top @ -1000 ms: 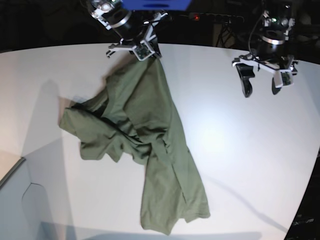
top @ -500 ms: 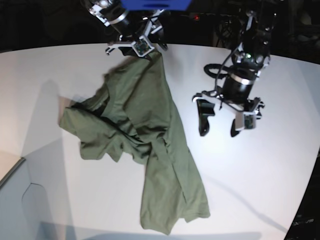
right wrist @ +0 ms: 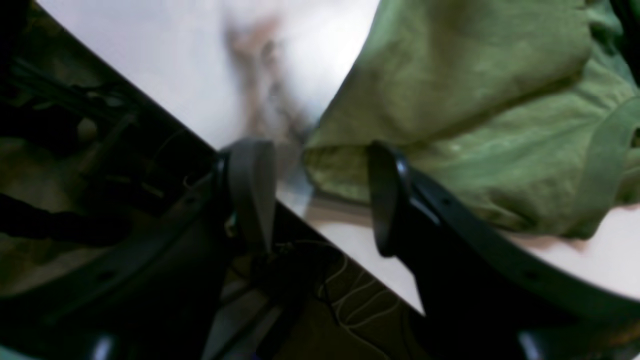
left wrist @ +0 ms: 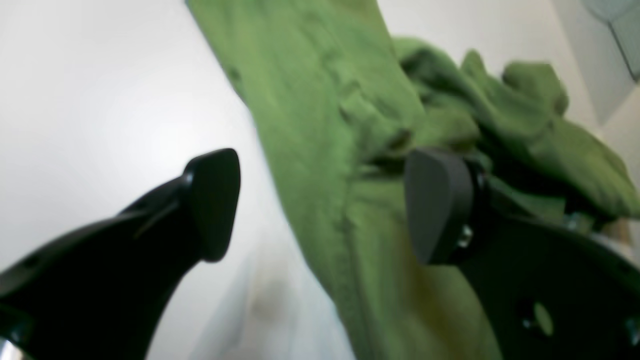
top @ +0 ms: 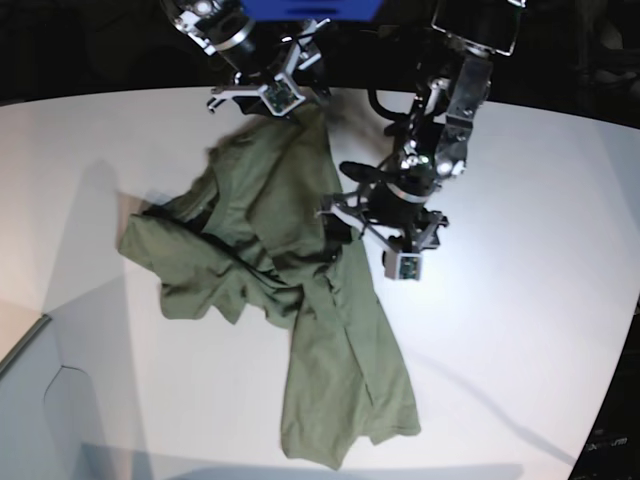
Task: Layout the t-shirt on the table in an organized manner, then fold the t-shirt properly
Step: 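Grasp the shirt edge with the left gripper and drag it outward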
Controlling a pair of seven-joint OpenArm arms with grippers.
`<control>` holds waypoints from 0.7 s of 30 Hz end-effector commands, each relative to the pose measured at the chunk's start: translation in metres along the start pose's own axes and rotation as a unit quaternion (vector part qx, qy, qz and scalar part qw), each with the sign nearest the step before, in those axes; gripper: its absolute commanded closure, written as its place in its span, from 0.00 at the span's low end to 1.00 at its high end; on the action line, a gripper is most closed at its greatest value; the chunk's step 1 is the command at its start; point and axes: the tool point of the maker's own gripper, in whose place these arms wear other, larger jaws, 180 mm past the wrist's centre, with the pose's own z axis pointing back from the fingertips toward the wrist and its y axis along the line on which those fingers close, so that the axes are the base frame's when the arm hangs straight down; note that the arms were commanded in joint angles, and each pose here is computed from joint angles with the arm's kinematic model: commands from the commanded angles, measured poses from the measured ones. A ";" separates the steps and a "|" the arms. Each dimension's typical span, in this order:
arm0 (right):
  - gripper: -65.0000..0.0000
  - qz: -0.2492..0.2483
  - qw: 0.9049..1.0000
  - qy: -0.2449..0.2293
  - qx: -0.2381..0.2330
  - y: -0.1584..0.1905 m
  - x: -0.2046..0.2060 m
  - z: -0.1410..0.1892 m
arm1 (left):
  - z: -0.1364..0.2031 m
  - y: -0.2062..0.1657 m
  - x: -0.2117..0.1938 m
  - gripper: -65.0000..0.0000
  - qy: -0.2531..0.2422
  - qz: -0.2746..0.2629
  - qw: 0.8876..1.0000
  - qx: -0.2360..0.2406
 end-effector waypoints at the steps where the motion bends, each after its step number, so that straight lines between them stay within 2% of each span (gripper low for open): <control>1: 0.54 0.001 1.000 -0.016 0.002 0.001 0.008 0.002 | -0.004 -0.007 0.024 0.24 -0.033 -0.001 0.999 -0.010; 17: 0.54 -0.002 1.000 -0.009 0.003 0.004 0.002 0.004 | -0.038 -0.022 0.011 0.25 0.003 0.012 1.000 -0.016; 19: 0.54 -0.002 1.000 -0.008 0.003 0.004 0.002 0.004 | -0.039 -0.026 0.011 0.31 0.003 0.017 1.000 -0.019; 21: 0.54 -0.003 1.000 -0.008 0.003 0.003 0.002 0.004 | -0.043 -0.031 0.018 0.44 -0.003 0.015 1.000 -0.022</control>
